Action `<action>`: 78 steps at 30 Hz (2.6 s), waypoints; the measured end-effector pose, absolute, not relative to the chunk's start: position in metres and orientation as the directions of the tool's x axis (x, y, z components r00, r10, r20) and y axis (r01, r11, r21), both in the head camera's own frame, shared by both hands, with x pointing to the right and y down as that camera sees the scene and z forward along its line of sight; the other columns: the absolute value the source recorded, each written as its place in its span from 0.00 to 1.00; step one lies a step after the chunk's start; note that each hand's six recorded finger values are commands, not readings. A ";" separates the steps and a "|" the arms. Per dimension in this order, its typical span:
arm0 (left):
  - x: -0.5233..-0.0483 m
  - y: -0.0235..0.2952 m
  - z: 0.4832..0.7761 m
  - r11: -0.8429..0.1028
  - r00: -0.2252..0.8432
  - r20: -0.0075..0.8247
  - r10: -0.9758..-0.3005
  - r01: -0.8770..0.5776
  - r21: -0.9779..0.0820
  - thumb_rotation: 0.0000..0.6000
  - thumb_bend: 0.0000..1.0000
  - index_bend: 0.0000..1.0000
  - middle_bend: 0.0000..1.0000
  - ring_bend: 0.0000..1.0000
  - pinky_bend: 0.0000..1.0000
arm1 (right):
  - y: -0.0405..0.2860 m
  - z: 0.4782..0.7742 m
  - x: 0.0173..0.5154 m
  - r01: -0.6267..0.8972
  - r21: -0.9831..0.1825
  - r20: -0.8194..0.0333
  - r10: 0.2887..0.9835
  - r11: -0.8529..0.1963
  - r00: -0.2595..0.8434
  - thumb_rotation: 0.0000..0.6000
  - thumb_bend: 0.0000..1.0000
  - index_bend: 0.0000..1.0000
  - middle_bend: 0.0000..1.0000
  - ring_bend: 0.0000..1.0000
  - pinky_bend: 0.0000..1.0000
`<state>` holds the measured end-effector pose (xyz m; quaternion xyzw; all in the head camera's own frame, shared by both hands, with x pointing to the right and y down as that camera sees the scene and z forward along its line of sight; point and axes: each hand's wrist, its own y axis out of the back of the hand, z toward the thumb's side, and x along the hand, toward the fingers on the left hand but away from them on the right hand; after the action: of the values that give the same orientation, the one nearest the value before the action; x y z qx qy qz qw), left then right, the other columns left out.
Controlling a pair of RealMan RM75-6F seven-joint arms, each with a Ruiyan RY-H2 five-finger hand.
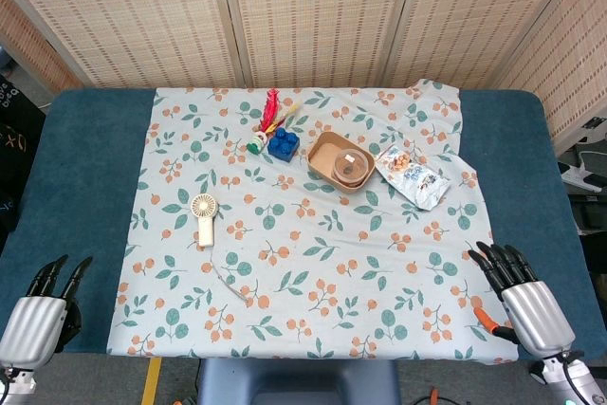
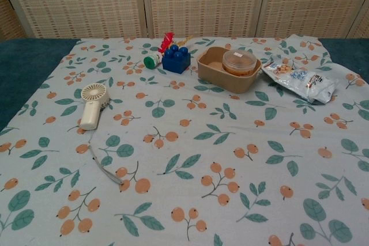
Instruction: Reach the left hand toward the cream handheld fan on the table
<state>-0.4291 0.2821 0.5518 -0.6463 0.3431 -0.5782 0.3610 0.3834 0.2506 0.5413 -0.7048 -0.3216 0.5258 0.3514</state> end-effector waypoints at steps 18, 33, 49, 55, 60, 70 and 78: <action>-0.356 0.260 0.637 -0.496 0.310 0.468 -0.827 -0.013 -0.868 1.00 0.95 0.00 0.92 0.86 1.00 | 0.242 0.543 0.386 0.074 -0.864 -0.473 0.855 -0.497 0.213 1.00 0.18 0.00 0.00 0.00 0.00; -0.320 0.220 0.703 -0.567 0.347 0.549 -0.760 0.057 -0.822 1.00 0.94 0.00 0.95 0.88 1.00 | 0.240 0.557 0.390 0.023 -0.871 -0.480 0.861 -0.490 0.168 1.00 0.18 0.00 0.00 0.00 0.00; -0.311 0.207 0.739 -0.587 0.335 0.599 -0.727 0.147 -0.796 1.00 0.94 0.00 0.96 0.88 1.00 | 0.239 0.563 0.391 0.002 -0.868 -0.491 0.858 -0.497 0.152 1.00 0.18 0.00 0.00 0.00 0.00; -0.313 0.203 0.743 -0.591 0.327 0.605 -0.726 0.151 -0.792 1.00 0.94 0.00 0.96 0.88 1.00 | 0.240 0.564 0.392 0.001 -0.866 -0.495 0.856 -0.500 0.148 1.00 0.18 0.00 0.00 0.00 0.00; -0.316 0.201 0.746 -0.597 0.319 0.612 -0.724 0.155 -0.787 1.00 0.94 0.00 0.96 0.88 1.00 | 0.239 0.564 0.392 0.000 -0.866 -0.495 0.857 -0.500 0.145 1.00 0.18 0.00 0.00 0.00 0.00; -0.318 0.201 0.751 -0.603 0.311 0.622 -0.719 0.166 -0.780 1.00 0.94 0.00 0.96 0.88 1.00 | 0.239 0.563 0.393 0.001 -0.867 -0.494 0.858 -0.499 0.142 1.00 0.18 0.00 0.00 0.00 0.00; -0.318 0.200 0.750 -0.601 0.310 0.620 -0.721 0.164 -0.782 1.00 0.94 0.00 0.96 0.88 1.00 | 0.238 0.564 0.393 -0.001 -0.866 -0.495 0.857 -0.500 0.141 1.00 0.18 0.00 0.00 0.00 0.00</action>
<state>-0.3182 0.1996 0.7500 -0.7036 0.1980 -0.5529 0.4001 0.3933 0.2384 0.5636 -0.6540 -0.3275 0.5678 0.3777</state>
